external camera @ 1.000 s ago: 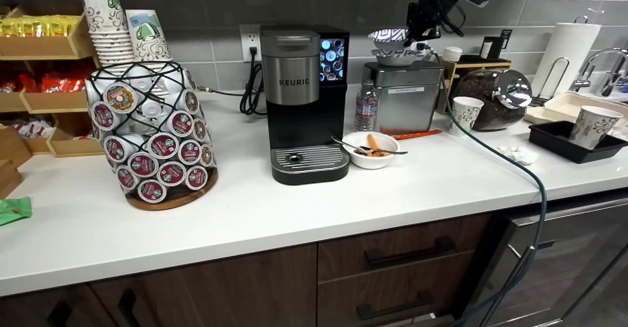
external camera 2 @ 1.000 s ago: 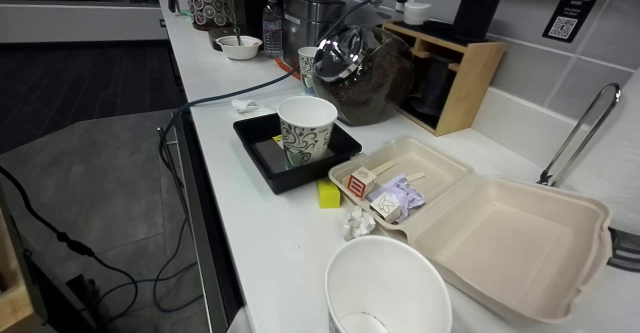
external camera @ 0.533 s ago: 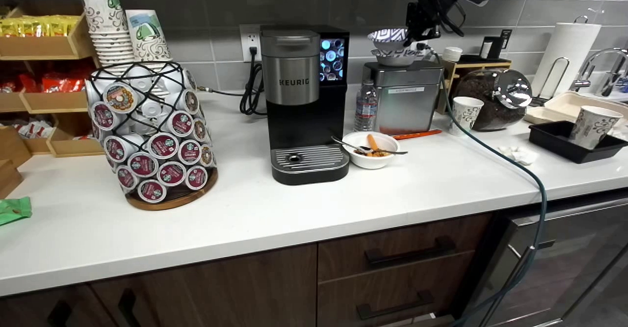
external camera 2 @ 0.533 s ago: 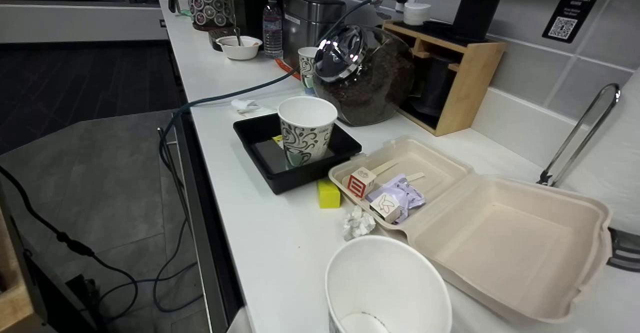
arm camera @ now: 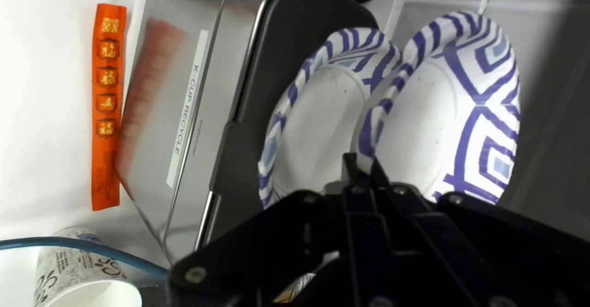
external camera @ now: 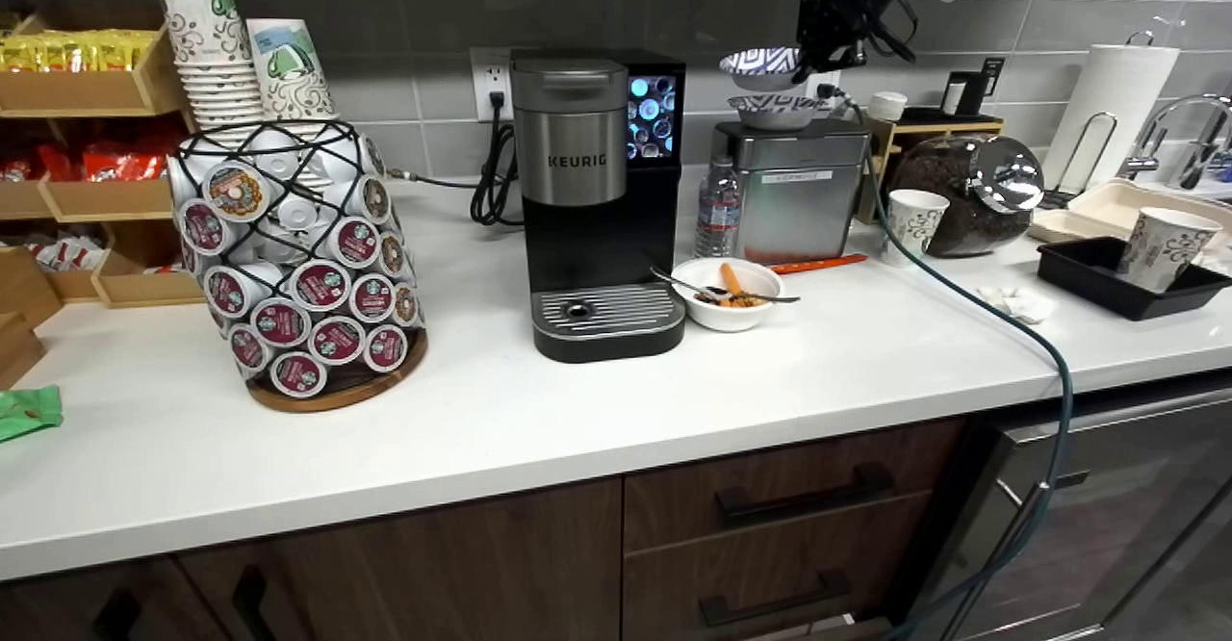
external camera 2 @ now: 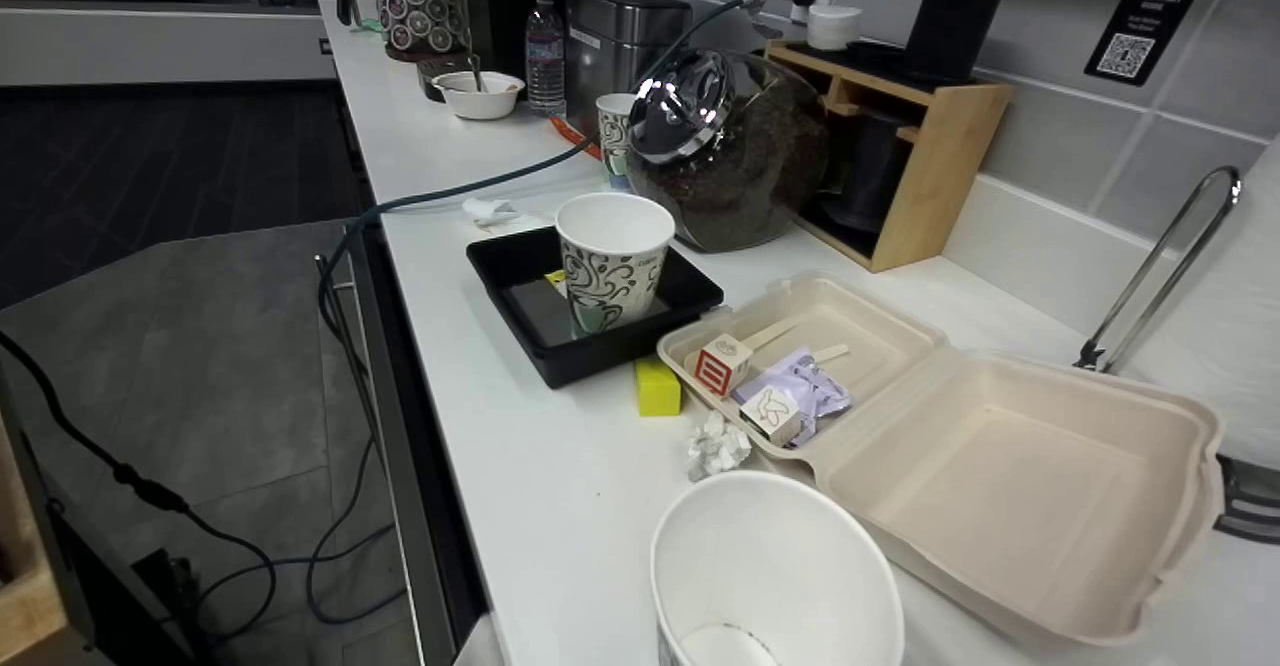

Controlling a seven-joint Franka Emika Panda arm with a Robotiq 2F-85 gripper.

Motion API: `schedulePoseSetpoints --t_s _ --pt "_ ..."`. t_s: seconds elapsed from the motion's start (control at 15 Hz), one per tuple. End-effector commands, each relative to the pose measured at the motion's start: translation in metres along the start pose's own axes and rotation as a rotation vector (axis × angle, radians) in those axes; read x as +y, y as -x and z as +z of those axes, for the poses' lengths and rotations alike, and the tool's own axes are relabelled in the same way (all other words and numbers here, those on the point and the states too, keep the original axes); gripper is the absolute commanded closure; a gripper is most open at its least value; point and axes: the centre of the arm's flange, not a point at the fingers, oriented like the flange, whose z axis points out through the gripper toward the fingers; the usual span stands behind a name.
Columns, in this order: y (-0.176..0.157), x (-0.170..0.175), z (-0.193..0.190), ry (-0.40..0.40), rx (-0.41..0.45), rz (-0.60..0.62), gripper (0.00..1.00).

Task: Empty the contents of the paper bowl onto the white bowl and then place the paper bowl on top of the recycling bin

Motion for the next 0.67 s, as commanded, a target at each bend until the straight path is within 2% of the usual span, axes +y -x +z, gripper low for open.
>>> schedulePoseSetpoints --t_s 0.0,0.6 --pt "0.005 0.018 -0.019 0.021 -0.007 -0.011 0.99" --pt "-0.002 0.022 -0.008 0.044 0.043 0.024 0.99"
